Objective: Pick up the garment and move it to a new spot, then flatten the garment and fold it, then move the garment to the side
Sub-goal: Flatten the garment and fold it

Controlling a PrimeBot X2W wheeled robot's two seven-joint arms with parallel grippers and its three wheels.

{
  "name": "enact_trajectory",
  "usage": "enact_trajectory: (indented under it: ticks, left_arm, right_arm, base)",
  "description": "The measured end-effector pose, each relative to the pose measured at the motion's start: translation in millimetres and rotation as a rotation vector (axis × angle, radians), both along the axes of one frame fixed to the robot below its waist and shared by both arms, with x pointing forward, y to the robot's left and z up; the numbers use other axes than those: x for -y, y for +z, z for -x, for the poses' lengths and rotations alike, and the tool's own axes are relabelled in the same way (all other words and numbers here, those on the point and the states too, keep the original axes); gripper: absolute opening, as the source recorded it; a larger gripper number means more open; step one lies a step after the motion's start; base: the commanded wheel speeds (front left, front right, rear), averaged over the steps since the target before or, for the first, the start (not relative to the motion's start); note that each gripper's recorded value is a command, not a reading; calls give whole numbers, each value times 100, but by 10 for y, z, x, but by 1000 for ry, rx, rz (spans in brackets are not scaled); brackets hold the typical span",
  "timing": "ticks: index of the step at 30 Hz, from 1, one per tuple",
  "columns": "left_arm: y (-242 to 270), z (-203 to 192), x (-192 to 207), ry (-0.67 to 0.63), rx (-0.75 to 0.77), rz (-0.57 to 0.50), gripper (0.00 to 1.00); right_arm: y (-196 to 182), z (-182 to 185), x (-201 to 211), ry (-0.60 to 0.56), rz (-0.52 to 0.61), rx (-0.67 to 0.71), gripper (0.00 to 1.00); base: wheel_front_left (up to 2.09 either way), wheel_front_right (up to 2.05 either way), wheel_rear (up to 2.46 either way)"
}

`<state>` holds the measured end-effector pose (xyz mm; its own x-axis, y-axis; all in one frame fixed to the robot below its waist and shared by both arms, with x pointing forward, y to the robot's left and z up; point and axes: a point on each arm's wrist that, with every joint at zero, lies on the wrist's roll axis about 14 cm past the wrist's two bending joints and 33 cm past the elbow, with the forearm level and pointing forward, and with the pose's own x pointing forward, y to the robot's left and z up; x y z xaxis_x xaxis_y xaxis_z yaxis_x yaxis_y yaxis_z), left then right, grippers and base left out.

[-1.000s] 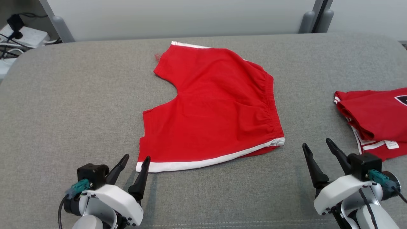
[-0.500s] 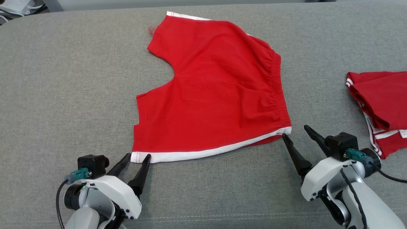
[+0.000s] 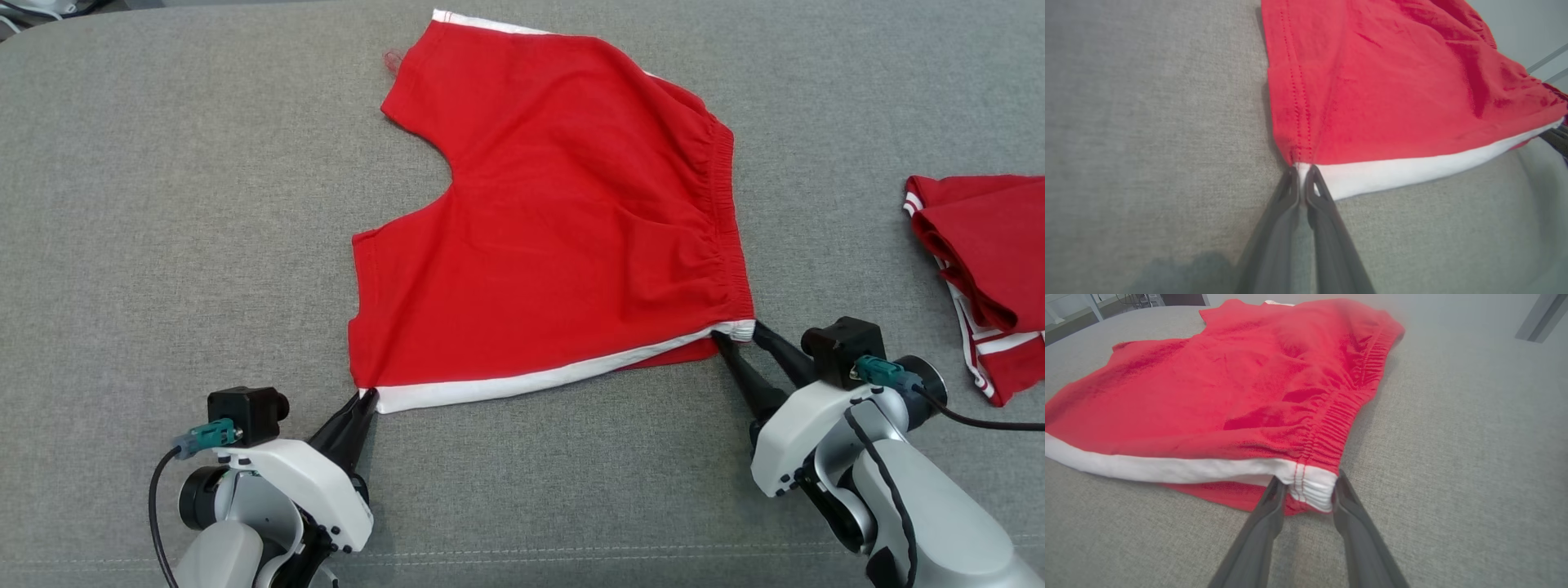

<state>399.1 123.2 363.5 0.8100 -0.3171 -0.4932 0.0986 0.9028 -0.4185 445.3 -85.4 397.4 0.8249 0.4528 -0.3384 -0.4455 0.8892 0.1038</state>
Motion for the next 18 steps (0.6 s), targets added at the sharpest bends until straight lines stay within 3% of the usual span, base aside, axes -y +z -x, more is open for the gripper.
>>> enact_trajectory:
  ticks: [9, 18]
  left_arm:
    - [44, 55, -2, 21, -5, 50, 0]
    - [16, 593, -128, 33, -85, 79, 0]
  right_arm:
    - [0, 75, 82, -26, -46, -2, 0]
    - [-113, 715, 151, -23, -100, -87, 0]
  base:
    - [0, 0, 0]
    - [0, 0, 0]
